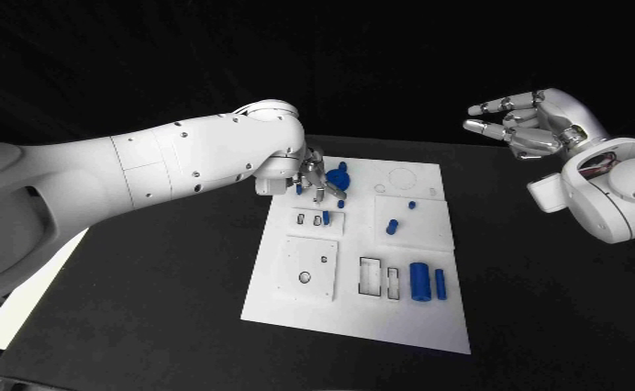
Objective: Assemble the parts on the task board
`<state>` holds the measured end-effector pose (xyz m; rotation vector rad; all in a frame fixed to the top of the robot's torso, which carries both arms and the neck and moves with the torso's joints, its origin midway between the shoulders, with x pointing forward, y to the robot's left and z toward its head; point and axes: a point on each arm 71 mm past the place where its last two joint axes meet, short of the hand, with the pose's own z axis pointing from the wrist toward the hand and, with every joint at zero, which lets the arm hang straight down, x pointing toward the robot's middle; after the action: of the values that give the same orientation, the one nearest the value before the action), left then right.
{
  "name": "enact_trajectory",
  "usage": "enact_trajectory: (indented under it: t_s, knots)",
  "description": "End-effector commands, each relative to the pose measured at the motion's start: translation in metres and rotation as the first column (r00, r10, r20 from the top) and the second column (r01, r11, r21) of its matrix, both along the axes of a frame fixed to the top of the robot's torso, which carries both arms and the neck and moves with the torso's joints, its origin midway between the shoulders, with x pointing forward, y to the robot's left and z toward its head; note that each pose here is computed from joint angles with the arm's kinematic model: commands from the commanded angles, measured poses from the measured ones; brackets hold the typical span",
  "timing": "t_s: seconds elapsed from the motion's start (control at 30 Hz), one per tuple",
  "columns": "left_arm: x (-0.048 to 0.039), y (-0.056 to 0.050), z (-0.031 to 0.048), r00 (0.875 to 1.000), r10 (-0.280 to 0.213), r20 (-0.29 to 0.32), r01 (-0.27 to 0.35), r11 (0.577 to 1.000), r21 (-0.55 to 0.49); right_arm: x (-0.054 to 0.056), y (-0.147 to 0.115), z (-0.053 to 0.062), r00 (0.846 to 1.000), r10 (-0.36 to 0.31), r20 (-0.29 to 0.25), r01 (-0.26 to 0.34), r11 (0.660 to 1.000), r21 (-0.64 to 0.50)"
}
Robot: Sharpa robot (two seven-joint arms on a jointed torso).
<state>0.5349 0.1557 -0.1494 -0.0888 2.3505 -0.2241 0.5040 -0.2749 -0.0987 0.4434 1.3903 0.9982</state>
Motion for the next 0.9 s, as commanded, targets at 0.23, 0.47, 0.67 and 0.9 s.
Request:
enact_trajectory:
  t_s: [0.23, 0.47, 0.67, 0.9]
  knots:
    - [-0.0010, 0.011, -0.0102, 0.996, 0.060, -0.067, -0.051, 0.989, 0.137, 0.000, 0.000, -0.001, 1.000, 0.006, -0.004, -0.006, 1.000, -0.012]
    - [-0.0027, 0.013, -0.0163, 0.994, 0.059, -0.090, -0.045, 0.989, 0.142, 0.001, 0.000, -0.002, 1.000, 0.006, -0.006, -0.006, 1.000, -0.013]
    - [-0.0059, 0.011, -0.0214, 0.991, 0.060, -0.118, -0.046, 0.992, 0.120, 0.002, 0.000, -0.003, 1.000, 0.005, -0.009, -0.005, 1.000, -0.014]
    - [-0.0076, 0.010, -0.0234, 0.989, 0.064, -0.131, -0.051, 0.994, 0.100, 0.003, 0.002, -0.004, 1.000, 0.009, -0.011, -0.009, 1.000, -0.014]
